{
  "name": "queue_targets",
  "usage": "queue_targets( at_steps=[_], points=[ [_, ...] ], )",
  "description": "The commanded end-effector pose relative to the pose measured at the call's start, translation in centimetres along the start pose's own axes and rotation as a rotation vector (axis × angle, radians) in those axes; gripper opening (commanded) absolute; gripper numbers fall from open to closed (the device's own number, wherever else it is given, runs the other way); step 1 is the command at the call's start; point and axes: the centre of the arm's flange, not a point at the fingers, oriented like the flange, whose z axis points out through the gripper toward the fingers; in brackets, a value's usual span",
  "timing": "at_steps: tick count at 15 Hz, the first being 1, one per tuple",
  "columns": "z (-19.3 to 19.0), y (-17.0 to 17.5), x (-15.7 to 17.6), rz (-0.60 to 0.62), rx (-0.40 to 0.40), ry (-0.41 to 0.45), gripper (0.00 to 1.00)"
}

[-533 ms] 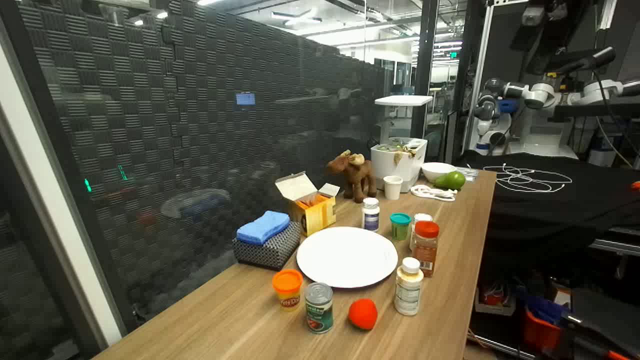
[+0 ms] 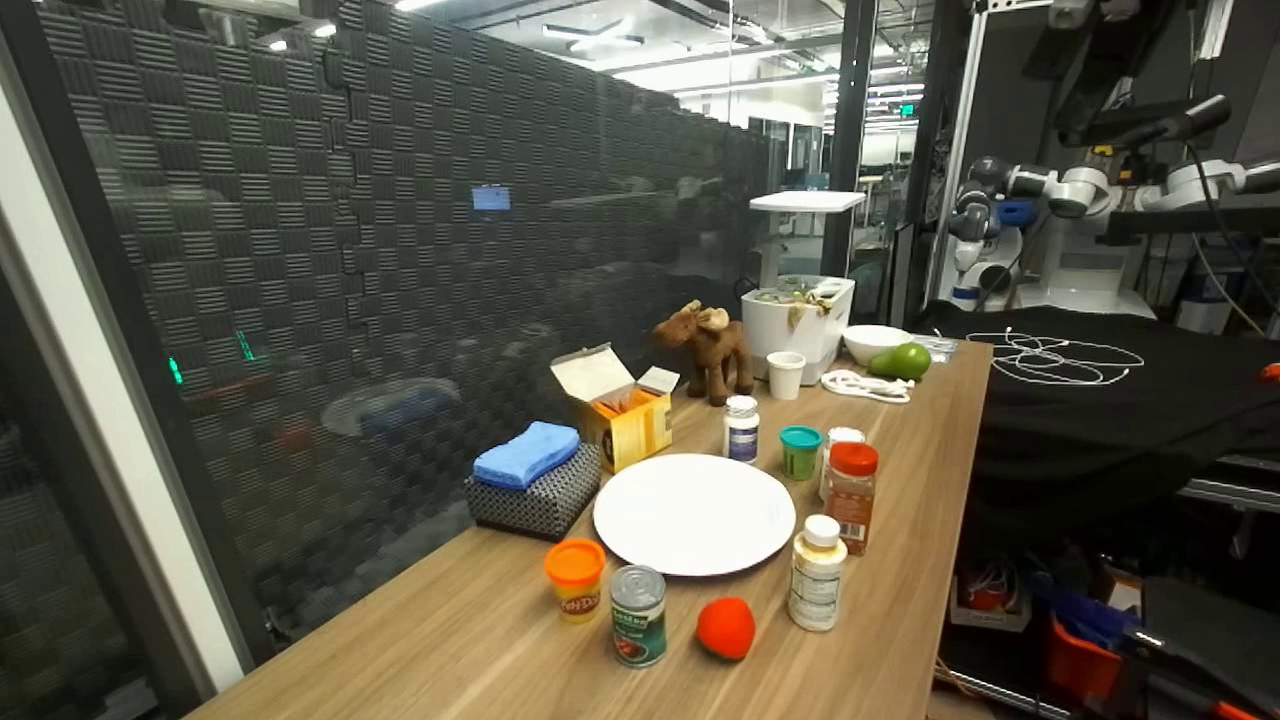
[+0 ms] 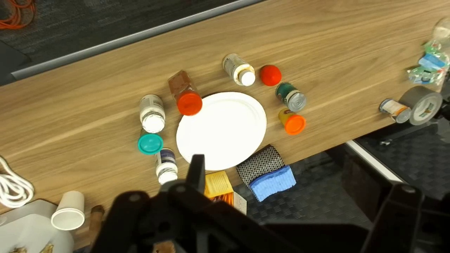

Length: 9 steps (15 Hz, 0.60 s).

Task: Pick up the objects from the countertop and put them on the white plate.

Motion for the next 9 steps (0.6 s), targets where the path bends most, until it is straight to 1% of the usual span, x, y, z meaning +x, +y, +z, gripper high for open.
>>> queue_targets(
  at_steps=[1, 3, 5, 9],
  points=[
    [0.4, -0.1, 2.4, -0.010, -0.017, -0.012, 1.00],
    [1.5, 0.0, 5.0, -0.006, -0.018, -0.041, 1.00],
    [3.5, 0.6, 8.0, 0.022, -0.061, -0.058, 1.00],
    [9.2, 2.1, 14.2, 0.052, -0.090, -0.089, 1.00]
  ],
)
